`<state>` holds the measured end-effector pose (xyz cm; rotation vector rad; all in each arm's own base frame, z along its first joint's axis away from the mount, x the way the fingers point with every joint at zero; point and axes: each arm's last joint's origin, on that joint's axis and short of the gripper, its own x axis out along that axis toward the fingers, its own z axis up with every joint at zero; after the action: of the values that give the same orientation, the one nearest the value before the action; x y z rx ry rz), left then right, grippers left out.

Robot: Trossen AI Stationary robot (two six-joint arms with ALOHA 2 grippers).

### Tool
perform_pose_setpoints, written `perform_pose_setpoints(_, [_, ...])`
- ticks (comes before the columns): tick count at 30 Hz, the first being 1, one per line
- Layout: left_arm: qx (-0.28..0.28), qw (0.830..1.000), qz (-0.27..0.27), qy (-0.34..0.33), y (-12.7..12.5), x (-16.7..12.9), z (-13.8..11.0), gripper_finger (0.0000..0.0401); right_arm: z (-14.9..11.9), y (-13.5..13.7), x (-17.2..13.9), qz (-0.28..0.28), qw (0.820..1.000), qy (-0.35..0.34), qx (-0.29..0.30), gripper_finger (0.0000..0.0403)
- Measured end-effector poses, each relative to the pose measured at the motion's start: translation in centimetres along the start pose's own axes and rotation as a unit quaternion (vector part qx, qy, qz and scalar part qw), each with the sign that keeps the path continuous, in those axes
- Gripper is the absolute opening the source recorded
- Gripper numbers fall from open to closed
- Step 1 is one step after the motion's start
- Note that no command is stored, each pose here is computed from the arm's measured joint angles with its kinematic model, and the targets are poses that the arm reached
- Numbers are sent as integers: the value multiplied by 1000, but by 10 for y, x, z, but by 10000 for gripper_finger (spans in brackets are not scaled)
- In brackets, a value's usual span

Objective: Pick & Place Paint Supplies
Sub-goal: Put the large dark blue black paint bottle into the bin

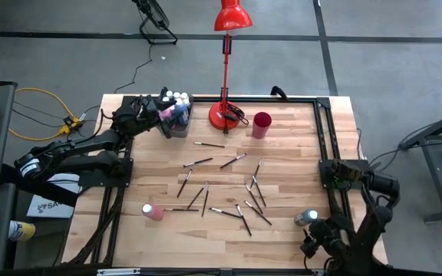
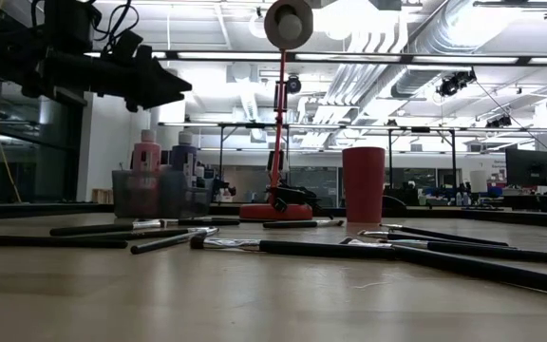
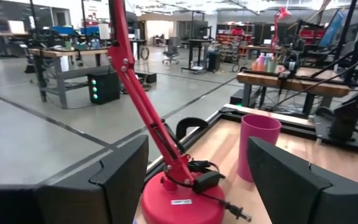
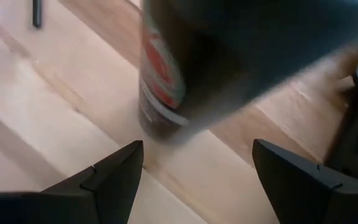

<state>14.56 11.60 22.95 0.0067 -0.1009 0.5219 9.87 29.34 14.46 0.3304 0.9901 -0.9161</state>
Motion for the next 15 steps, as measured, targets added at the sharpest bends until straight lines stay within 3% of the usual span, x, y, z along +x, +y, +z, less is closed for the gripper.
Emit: perform_pose_setpoints(15, [-13, 1000, -8, 2, 0, 0, 0, 267, 10, 16, 8, 46, 998, -35, 40, 295])
